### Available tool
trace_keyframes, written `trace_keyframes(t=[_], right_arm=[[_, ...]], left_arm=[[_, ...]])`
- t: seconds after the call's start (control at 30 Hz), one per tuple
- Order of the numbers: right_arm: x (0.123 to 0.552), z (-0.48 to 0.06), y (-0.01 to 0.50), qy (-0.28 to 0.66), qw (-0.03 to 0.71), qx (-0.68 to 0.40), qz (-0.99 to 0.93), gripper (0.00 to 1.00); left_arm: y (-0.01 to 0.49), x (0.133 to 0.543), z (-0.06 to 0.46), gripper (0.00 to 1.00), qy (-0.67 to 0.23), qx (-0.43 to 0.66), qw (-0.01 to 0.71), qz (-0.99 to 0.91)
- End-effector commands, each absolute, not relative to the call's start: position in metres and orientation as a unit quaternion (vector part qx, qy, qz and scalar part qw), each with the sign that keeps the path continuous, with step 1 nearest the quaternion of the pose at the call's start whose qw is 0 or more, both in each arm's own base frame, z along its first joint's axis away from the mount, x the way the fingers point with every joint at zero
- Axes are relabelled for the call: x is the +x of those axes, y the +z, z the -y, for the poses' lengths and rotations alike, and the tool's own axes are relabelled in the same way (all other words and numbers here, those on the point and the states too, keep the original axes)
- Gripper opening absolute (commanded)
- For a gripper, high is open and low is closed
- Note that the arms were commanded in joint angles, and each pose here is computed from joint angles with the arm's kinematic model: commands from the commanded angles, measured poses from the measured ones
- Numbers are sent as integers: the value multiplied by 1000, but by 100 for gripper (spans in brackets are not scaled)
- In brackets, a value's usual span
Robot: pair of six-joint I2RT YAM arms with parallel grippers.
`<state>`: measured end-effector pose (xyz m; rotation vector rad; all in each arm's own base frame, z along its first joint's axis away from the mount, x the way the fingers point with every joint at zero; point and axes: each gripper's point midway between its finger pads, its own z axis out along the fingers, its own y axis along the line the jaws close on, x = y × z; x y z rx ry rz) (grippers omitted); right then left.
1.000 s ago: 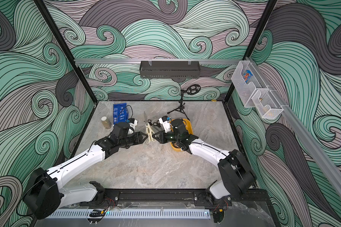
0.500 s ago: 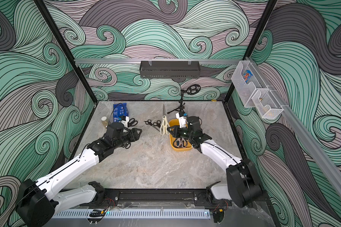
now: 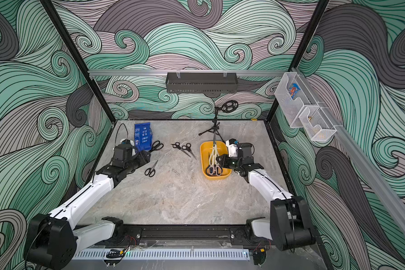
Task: Put the scissors into the storage box
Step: Place the scissors in the storage box.
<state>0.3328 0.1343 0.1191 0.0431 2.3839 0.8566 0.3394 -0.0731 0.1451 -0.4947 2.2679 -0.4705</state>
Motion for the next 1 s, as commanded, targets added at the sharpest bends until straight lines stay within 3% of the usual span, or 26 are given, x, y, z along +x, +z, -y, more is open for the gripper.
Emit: trace_keyframes(t=[0.0, 0.43, 0.77, 0.97], right_arm=[[326, -137, 110, 329, 283, 11, -901, 2], [308, -145, 72, 357, 223, 26, -907, 6], [316, -138, 56, 330, 215, 43, -918, 23], [327, -137, 61, 324, 224, 45, -918, 29]], left_arm=[[139, 340, 75, 65, -212, -206, 358, -886], [99, 338, 30, 65, -215, -275, 313, -883], [76, 333, 22, 64, -221, -270, 269, -898], [64, 328, 22, 58, -205, -251, 242, -914]])
